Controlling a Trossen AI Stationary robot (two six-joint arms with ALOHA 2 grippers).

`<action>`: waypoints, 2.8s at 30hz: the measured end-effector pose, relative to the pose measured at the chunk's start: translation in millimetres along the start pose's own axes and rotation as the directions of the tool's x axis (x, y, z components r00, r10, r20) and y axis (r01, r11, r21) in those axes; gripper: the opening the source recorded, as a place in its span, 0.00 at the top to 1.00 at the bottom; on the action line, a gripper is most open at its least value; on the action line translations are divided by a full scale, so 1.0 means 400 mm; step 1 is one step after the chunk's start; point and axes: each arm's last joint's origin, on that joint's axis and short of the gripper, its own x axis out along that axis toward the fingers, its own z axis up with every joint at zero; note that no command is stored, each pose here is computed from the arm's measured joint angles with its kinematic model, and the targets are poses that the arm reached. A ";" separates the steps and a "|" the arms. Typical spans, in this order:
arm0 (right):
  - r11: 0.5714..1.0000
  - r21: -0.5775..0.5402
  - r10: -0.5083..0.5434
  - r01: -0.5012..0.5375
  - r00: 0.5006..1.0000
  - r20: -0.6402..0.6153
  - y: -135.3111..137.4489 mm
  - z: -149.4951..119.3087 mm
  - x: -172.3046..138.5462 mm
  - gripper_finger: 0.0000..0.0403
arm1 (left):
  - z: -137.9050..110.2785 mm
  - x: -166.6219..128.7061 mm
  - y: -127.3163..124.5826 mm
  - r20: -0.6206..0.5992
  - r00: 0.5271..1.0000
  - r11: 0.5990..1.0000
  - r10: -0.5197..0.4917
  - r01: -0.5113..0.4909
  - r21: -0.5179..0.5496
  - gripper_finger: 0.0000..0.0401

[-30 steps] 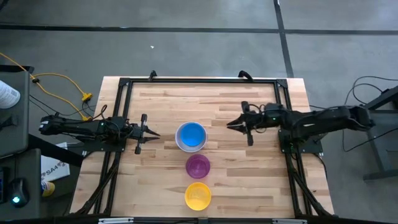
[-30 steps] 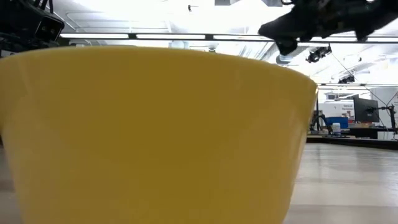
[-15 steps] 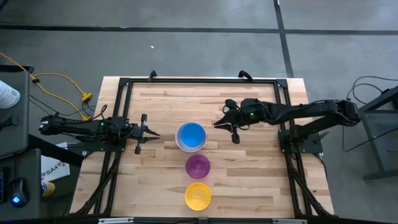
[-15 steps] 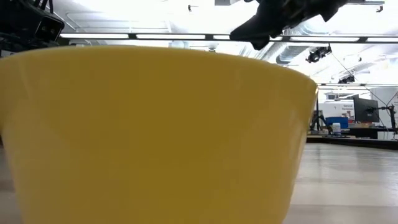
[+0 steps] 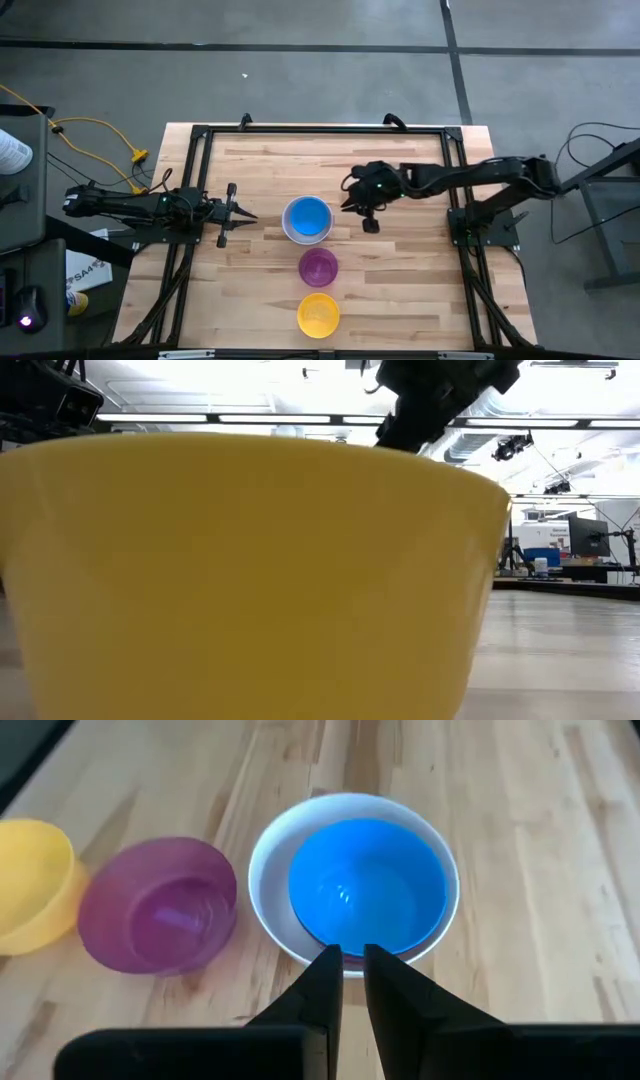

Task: Nest bowls inside each other
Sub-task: Stack the purple bowl on the blue bowl

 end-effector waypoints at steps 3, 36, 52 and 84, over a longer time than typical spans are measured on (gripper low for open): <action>1.000 -0.006 0.006 -0.007 0.999 -0.041 -0.005 0.003 0.027 0.90 | 0.000 0.000 0.000 0.000 1.000 1.000 0.000 0.000 0.000 0.87; 0.999 -0.037 -0.028 0.027 0.999 -0.035 -0.023 0.078 0.060 0.90 | 0.000 0.000 0.000 0.000 1.000 1.000 0.000 0.000 0.000 0.87; 0.993 -0.003 -0.117 0.117 0.991 -0.071 -0.011 0.111 0.056 0.90 | 0.000 0.000 0.000 0.000 1.000 1.000 0.000 0.000 0.000 0.87; 0.936 0.350 0.036 0.034 0.981 -0.189 0.101 0.104 0.150 0.90 | 0.000 0.000 0.000 0.000 1.000 1.000 0.000 0.000 0.000 0.87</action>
